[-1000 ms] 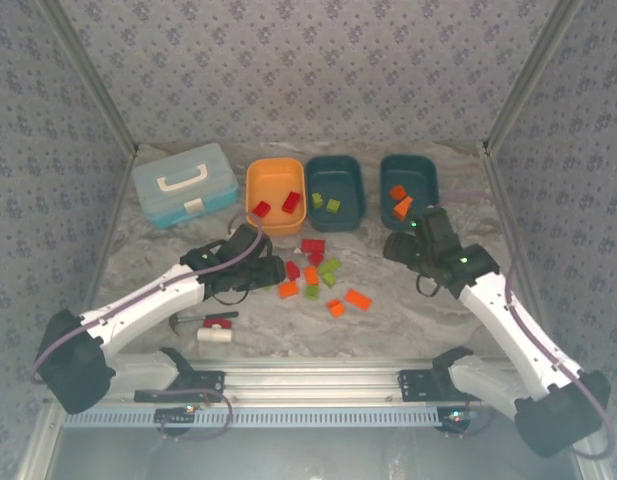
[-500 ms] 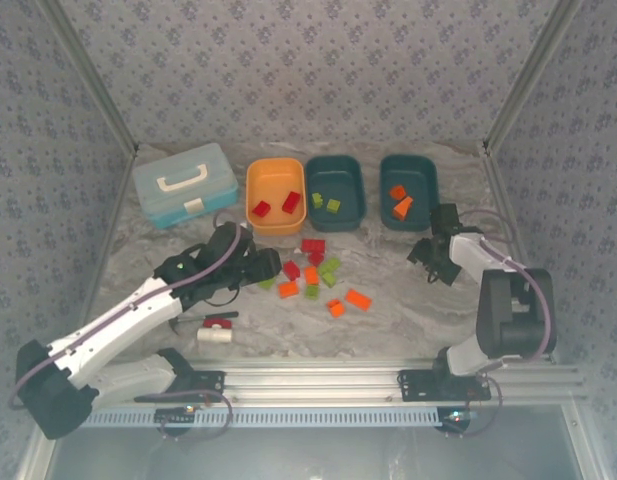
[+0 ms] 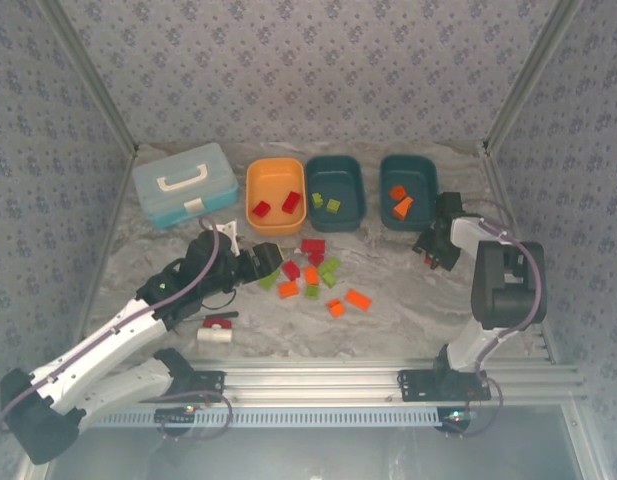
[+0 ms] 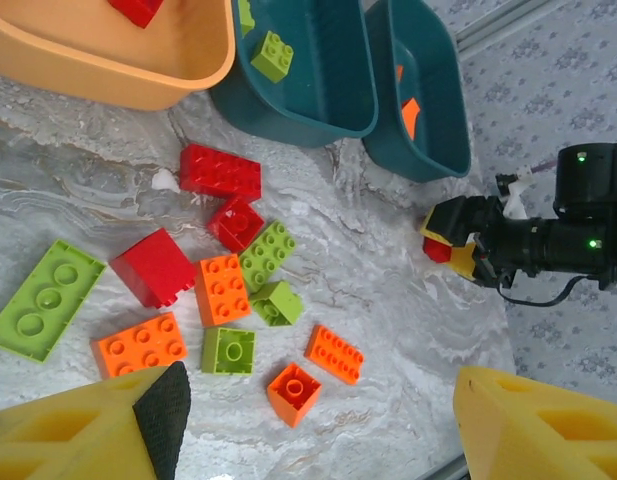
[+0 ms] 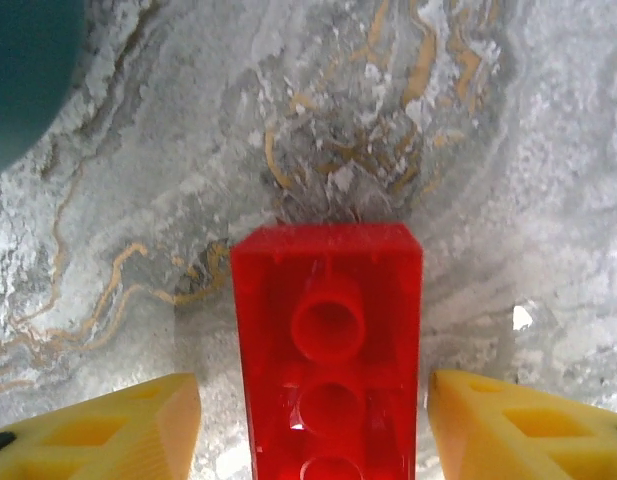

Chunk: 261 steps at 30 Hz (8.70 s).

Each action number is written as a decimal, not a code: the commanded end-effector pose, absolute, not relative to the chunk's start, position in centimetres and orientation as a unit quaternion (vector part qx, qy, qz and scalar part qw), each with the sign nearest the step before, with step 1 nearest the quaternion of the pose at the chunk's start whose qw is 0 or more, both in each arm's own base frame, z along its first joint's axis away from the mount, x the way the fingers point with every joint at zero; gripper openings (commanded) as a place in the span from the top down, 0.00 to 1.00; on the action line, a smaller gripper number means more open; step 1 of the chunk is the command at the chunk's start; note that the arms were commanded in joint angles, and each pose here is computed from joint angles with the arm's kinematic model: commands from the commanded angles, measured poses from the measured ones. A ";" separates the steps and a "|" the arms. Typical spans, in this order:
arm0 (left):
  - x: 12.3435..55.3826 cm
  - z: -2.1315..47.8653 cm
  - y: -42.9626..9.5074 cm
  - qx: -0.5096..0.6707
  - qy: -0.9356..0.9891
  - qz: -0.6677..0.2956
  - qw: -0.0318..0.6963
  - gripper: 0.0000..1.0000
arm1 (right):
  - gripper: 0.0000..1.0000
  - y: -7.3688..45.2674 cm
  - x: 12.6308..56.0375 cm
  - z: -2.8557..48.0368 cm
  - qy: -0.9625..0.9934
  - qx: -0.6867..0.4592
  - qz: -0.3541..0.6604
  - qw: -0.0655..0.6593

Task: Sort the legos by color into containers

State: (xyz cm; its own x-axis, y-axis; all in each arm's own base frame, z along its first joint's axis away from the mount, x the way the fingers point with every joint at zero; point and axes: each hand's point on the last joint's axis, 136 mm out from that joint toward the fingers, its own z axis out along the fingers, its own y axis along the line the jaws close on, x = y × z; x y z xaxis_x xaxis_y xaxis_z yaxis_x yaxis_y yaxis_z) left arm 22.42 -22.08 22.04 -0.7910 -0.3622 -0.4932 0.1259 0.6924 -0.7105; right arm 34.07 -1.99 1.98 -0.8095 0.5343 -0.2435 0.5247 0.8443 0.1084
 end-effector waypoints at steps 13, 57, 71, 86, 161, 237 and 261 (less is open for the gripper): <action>22.6 22.2 -21.3 -0.080 0.864 -0.380 0.321 0.28 | 0.75 1.1 32.1 5.7 0.955 0.240 0.014 0.171; 30.1 20.9 -13.5 -0.207 0.864 -0.361 0.283 0.29 | 0.41 40.0 44.4 8.2 0.967 -0.022 0.164 0.193; 24.2 17.1 -15.9 -0.160 0.911 -0.305 0.228 0.31 | 0.44 34.3 35.6 26.0 0.911 -0.081 0.175 0.364; 22.0 7.0 -17.3 -0.037 0.985 -0.119 0.119 0.42 | 0.39 25.8 15.1 13.1 0.908 -0.145 0.271 0.286; 43.8 10.6 -36.7 0.115 0.967 -0.145 0.175 0.70 | 0.39 15.4 21.6 16.7 0.917 0.078 0.200 0.338; 19.1 22.7 -11.8 -0.132 0.898 -0.260 0.331 0.26 | 0.57 37.9 23.9 3.9 0.970 -0.186 0.044 0.153; 21.9 18.0 -27.0 -0.006 0.917 -0.311 0.249 0.28 | 0.62 5.8 48.0 14.9 0.926 0.214 0.057 0.307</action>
